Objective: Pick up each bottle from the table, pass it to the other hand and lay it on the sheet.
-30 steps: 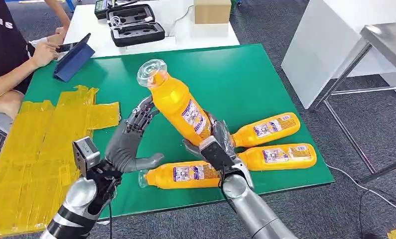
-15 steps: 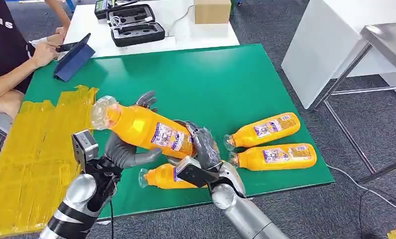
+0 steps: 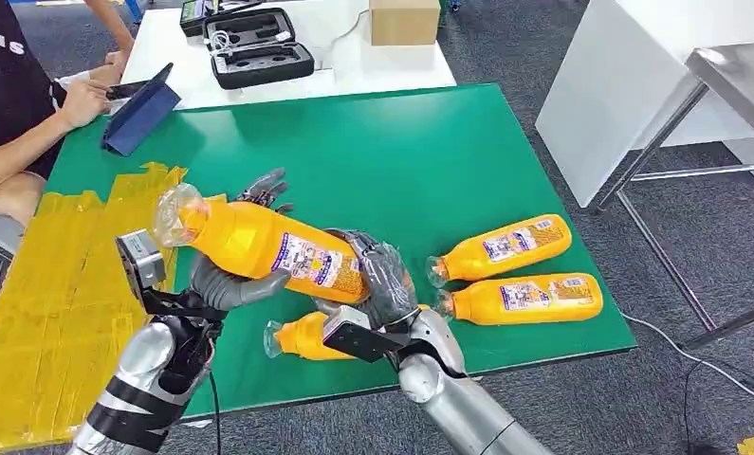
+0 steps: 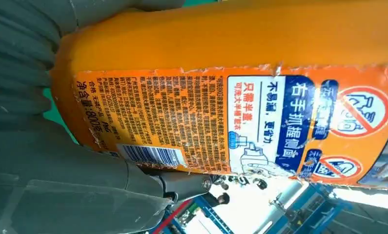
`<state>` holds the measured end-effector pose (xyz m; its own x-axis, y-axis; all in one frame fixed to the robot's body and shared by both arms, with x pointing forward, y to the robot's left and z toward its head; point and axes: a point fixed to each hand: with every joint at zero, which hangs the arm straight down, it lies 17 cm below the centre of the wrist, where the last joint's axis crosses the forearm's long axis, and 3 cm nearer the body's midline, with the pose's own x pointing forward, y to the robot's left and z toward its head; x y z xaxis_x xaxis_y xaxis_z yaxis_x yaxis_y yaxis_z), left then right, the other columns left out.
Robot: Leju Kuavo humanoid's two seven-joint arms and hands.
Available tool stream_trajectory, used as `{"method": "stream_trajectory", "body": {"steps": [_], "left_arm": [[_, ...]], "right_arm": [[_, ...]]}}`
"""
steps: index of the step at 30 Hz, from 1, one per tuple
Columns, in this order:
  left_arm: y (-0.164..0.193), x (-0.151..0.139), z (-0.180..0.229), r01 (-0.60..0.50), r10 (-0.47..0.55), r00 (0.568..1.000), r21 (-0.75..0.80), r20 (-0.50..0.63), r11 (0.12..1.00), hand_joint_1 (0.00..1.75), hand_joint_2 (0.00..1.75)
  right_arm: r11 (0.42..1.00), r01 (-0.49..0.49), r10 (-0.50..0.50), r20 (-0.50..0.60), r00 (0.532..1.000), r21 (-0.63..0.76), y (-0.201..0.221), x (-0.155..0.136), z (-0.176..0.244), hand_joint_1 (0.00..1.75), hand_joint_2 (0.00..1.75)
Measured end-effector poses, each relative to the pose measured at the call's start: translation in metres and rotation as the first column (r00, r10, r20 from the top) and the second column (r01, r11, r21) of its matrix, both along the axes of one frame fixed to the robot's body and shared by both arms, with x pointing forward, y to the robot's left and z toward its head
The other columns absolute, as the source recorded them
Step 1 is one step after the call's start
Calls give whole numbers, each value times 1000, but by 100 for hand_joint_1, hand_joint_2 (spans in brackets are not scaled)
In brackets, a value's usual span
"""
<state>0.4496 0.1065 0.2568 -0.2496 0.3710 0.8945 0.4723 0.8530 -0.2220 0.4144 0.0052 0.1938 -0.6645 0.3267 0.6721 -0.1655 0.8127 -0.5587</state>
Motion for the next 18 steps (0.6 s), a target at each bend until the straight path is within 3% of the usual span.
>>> {"method": "stream_trajectory", "body": {"steps": [14, 15, 16, 18], "left_arm": [[8, 3, -3, -41, 40, 999, -22, -17, 999, 175, 175], [8, 4, -2, -42, 42, 999, -23, -16, 999, 175, 175], [10, 4, -2, -47, 47, 999, -23, -16, 999, 175, 175], [15, 6, 0, -88, 88, 996, 5, 13, 996, 175, 175]], "right_arm": [[1000, 4, -4, -18, 1000, 20, -3, 2, 0, 169, 175], [1000, 5, -5, -19, 1000, 23, -3, 2, 0, 30, 175], [1000, 6, -6, -20, 1000, 28, -4, 2, 1, 0, 175], [998, 9, -7, -41, 999, 56, -8, 4, 2, 0, 175]]}}
